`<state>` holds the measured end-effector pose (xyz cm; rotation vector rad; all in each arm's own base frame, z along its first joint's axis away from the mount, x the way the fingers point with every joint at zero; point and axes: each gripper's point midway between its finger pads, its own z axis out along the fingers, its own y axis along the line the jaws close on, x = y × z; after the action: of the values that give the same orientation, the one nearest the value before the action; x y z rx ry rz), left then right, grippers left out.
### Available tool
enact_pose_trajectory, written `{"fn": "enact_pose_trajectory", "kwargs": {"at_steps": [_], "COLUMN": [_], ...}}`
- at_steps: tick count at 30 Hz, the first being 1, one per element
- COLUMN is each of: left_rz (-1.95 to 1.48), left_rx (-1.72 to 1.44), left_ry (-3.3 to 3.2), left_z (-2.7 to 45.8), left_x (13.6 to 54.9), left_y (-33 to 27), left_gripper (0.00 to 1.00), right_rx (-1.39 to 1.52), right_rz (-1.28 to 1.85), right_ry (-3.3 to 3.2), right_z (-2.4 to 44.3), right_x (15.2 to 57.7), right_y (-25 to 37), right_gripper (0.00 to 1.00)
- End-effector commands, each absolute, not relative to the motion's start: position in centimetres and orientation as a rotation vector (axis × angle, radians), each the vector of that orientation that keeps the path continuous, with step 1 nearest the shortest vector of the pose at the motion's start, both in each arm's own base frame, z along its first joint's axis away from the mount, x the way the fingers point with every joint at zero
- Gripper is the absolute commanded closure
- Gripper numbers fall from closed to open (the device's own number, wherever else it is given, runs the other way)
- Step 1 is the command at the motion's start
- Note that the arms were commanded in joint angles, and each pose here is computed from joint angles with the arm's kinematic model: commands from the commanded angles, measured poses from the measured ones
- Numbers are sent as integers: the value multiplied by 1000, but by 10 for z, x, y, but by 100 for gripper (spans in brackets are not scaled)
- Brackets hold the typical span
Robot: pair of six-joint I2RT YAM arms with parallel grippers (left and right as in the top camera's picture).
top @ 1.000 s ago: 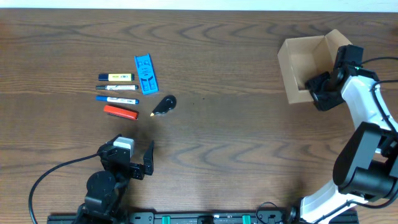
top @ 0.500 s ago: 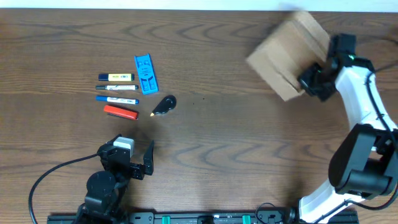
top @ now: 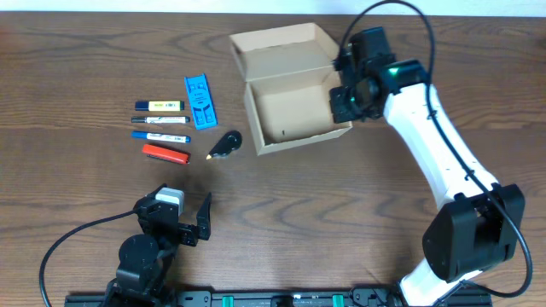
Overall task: Pack container
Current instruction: 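Drag the box with the right gripper leftward to table center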
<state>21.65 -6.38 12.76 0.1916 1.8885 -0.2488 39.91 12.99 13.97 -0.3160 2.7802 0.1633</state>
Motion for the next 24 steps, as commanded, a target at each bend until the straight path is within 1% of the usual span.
{"fn": "enact_pose_trajectory", "kwargs": {"at_steps": [1, 7, 11, 20, 24], "left_rz": [-224, -224, -224, -224, -224], "left_rx": [191, 191, 191, 191, 191], "left_ry": [1905, 1905, 1905, 1905, 1905], "left_z": [118, 118, 118, 118, 118], "left_x": [217, 217, 217, 217, 217], "left_y": [-61, -61, -61, -61, -61], "left_gripper": [5, 5, 5, 5, 5], "right_rx": [-350, -177, -9, 147, 145], "right_rz": [95, 134, 133, 73, 52], "right_ry": [2753, 2791, 2811, 2919, 2928], "right_z": [144, 129, 117, 77, 75], "right_x": [402, 405, 407, 396, 395], "right_y": [133, 146, 153, 158, 155], "right_gripper": [99, 99, 99, 99, 98]}}
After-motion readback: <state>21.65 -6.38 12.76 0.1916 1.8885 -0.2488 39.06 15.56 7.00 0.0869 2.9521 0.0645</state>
